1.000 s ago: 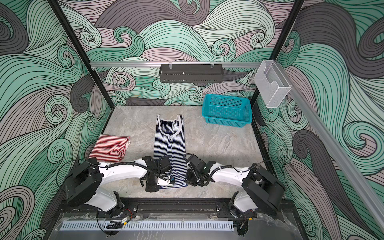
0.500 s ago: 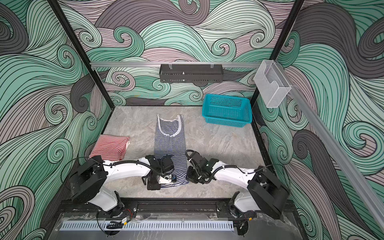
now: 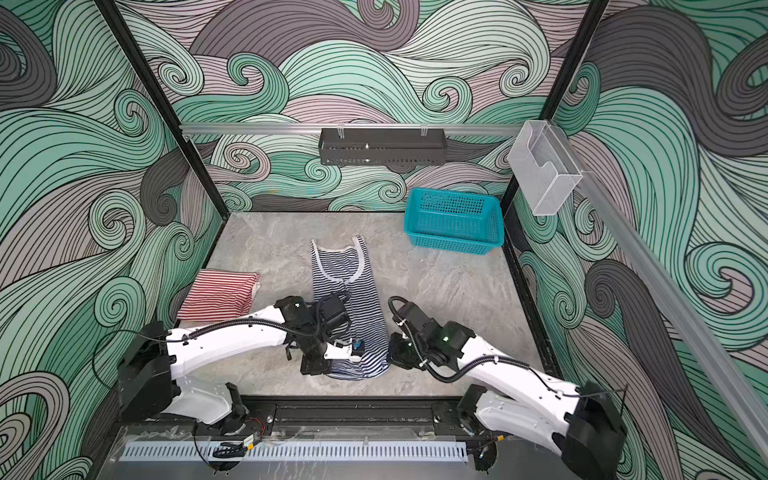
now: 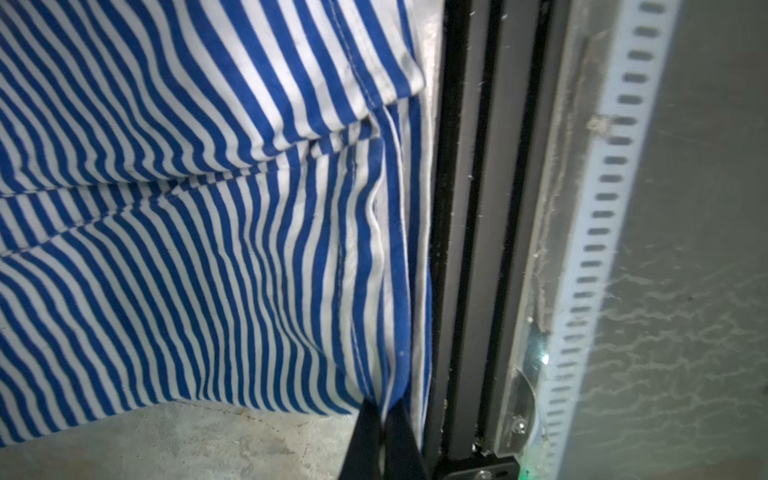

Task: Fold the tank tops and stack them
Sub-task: 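Fold the near hem up toward the straps with both grippers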

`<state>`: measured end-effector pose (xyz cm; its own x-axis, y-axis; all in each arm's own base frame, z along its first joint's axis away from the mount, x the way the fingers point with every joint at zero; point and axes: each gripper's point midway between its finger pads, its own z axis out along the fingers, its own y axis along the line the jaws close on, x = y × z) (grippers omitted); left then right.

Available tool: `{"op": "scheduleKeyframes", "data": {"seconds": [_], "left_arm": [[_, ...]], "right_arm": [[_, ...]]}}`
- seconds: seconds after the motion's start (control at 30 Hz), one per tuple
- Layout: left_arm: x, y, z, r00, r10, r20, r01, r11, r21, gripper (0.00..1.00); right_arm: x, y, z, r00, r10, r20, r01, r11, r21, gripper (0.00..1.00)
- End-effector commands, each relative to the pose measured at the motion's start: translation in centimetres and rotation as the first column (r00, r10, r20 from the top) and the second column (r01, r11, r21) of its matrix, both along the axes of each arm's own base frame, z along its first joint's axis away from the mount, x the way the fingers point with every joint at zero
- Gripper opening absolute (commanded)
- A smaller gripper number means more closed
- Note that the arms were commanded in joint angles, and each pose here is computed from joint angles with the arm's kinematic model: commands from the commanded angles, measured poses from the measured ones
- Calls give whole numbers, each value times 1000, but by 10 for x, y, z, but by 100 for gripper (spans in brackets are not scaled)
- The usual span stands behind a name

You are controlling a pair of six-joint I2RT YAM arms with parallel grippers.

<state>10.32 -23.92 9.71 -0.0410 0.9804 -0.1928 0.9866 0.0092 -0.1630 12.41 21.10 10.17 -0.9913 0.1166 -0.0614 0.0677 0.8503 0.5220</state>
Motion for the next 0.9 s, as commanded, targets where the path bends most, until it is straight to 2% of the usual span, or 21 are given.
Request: {"op": "scheduleKeyframes", "data": {"seconds": [0.0, 0.13, 0.3, 0.4, 0.57, 0.87], "left_arm": [[-12, -1, 27, 998, -50, -39, 49, 998, -30, 0], [15, -10, 51, 994, -35, 108, 43, 997, -70, 0], [60, -9, 56, 969, 30, 245, -12, 997, -74, 0], [97, -6, 54, 958, 119, 260, -96, 991, -98, 0], [158, 5, 58, 904, 242, 351, -202, 968, -148, 0], [227, 25, 28, 851, 343, 397, -312, 939, -144, 0]], "right_arm": [[1, -15, 18, 999, -30, 31, 31, 999, -45, 0], [15, -12, 40, 997, -22, 76, 25, 999, -40, 0], [49, -5, 57, 995, -23, 95, 28, 998, -50, 0], [75, -3, 64, 994, -26, 109, 32, 998, -54, 0], [125, 13, 70, 992, 0, 126, 4, 1000, -30, 0], [213, 44, 42, 993, 76, 95, -73, 997, -37, 0]]}}
